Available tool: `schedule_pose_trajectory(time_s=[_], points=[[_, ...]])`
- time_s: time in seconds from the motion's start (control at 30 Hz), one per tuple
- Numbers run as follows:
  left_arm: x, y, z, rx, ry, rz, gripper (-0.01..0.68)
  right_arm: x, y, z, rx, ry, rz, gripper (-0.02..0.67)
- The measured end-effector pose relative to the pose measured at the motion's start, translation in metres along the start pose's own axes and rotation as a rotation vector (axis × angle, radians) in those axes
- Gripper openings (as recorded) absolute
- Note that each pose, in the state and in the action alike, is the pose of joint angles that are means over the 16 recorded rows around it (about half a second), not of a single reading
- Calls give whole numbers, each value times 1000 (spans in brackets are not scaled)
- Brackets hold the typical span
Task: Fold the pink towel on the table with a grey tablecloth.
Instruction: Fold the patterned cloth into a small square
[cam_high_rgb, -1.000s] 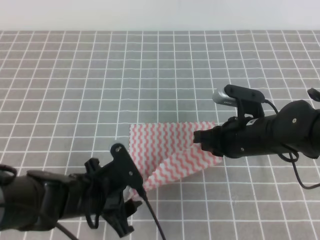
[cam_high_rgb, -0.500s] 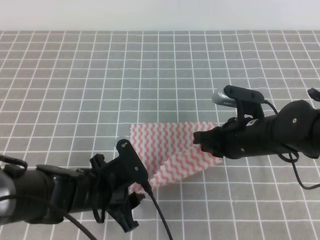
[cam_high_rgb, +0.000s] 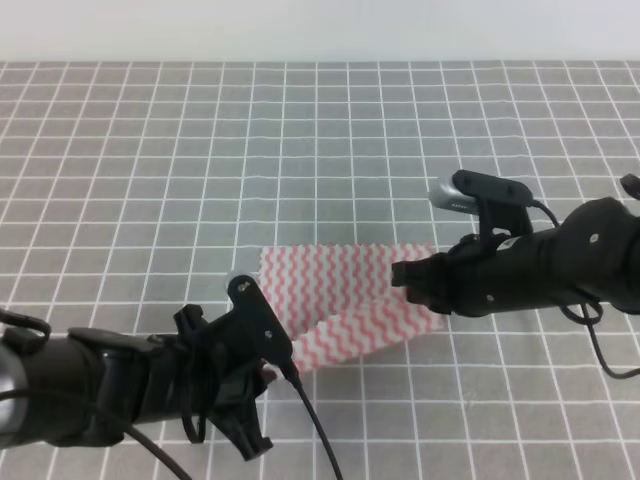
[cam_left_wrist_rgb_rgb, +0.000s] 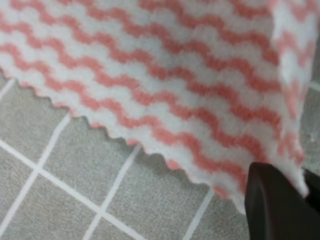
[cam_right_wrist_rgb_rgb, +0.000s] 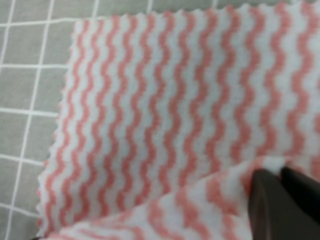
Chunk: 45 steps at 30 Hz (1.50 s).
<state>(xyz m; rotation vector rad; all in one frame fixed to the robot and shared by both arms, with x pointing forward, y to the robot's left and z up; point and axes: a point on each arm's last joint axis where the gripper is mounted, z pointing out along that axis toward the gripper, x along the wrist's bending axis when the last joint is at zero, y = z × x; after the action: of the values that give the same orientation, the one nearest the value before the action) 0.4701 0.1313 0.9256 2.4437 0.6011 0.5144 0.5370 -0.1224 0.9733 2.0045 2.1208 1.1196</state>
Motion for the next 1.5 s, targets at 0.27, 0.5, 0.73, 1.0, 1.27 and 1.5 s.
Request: schedule_pose_trajectory(time_s=[0.27, 0.5, 0.73, 1.0, 1.27, 1.5], points=[[10, 16, -3, -41, 42, -84, 0, -7, 3, -2, -1, -8, 17, -15], [22, 32, 1, -65, 89, -151, -1, -9, 5, -3, -12, -12, 22, -15], [29, 36, 9, -45, 129, -169, -1, -9, 7, -2, -29, -18, 23, -15], [31, 33, 14, -20, 146, -179, -2, -9, 9, -3, -48, -22, 22, -15], [31, 33, 14, -20, 148, -222, -2, -10, 9, -2, -48, -23, 23, -15], [31, 33, 14, -22, 147, -240, -1, -10, 9, -1, -44, -24, 22, -15]])
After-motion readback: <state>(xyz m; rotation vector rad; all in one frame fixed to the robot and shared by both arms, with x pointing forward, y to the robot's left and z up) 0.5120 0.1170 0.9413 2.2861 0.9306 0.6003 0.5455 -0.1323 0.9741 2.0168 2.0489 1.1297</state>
